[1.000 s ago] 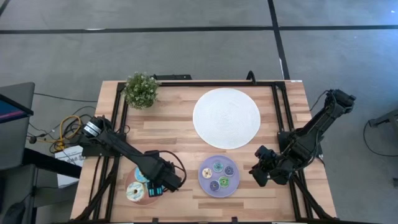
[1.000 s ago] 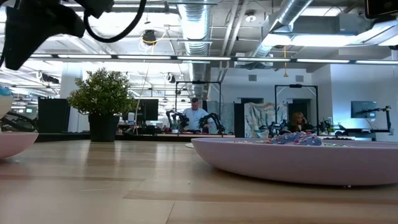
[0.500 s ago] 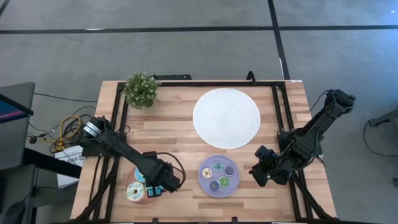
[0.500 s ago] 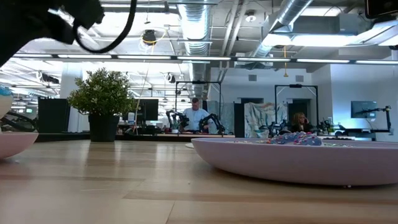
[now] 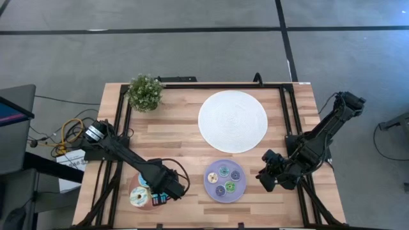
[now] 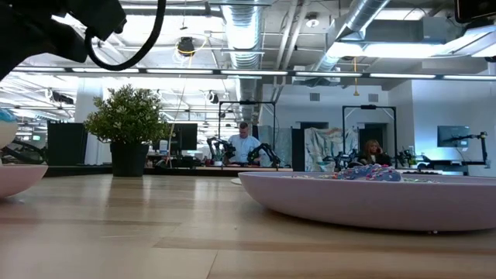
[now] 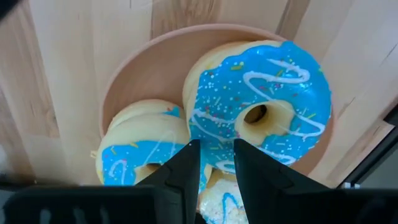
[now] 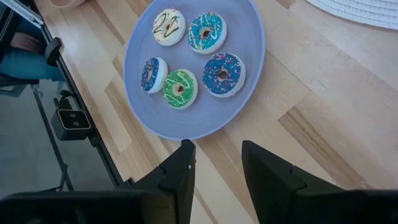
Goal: Pick & Place donuts
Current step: Return to Home Position
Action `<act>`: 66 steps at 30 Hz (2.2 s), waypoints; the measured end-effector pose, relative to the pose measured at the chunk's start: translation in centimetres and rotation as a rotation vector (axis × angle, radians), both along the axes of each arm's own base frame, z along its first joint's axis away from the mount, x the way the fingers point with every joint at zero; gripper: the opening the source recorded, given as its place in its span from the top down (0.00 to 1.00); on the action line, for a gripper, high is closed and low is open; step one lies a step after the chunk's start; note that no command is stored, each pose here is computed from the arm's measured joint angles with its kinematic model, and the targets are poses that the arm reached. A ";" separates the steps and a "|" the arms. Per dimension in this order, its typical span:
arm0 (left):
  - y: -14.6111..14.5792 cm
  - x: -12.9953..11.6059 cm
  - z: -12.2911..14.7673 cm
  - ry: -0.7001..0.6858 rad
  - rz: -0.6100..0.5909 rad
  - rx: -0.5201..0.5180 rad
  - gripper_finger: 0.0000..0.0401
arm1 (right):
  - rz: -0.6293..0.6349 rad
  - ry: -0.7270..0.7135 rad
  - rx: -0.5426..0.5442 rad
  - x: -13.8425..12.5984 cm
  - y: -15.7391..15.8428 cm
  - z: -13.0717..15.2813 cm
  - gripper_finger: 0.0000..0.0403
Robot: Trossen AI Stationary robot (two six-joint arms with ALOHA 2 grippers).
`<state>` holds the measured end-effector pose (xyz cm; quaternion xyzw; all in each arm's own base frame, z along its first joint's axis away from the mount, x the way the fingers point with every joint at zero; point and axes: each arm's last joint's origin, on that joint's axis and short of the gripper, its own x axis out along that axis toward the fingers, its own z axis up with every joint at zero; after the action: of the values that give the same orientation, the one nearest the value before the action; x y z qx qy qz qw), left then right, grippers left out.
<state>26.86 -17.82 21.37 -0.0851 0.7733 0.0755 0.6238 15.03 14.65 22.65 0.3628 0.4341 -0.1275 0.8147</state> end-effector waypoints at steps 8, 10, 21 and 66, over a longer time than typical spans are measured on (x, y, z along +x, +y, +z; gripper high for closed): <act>0.0 0.0 0.0 -0.016 0.005 0.023 0.77 | 0.000 0.000 0.000 0.0 0.0 0.0 0.70; 0.0 0.0 0.0 -0.015 0.014 0.025 0.77 | 0.000 -0.002 0.002 0.0 0.0 0.0 0.70; -0.2 0.5 2.8 -0.034 0.043 0.028 0.77 | 0.007 -0.003 -0.003 0.0 0.0 0.0 0.70; 18.5 11.7 5.3 -1.322 -0.290 0.157 1.00 | 0.127 0.152 -0.459 2.4 -6.4 -0.7 0.99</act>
<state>38.57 0.69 26.62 0.0365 0.2255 -0.0209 0.9733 17.42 8.22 21.94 0.1295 0.4756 -0.1982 0.8472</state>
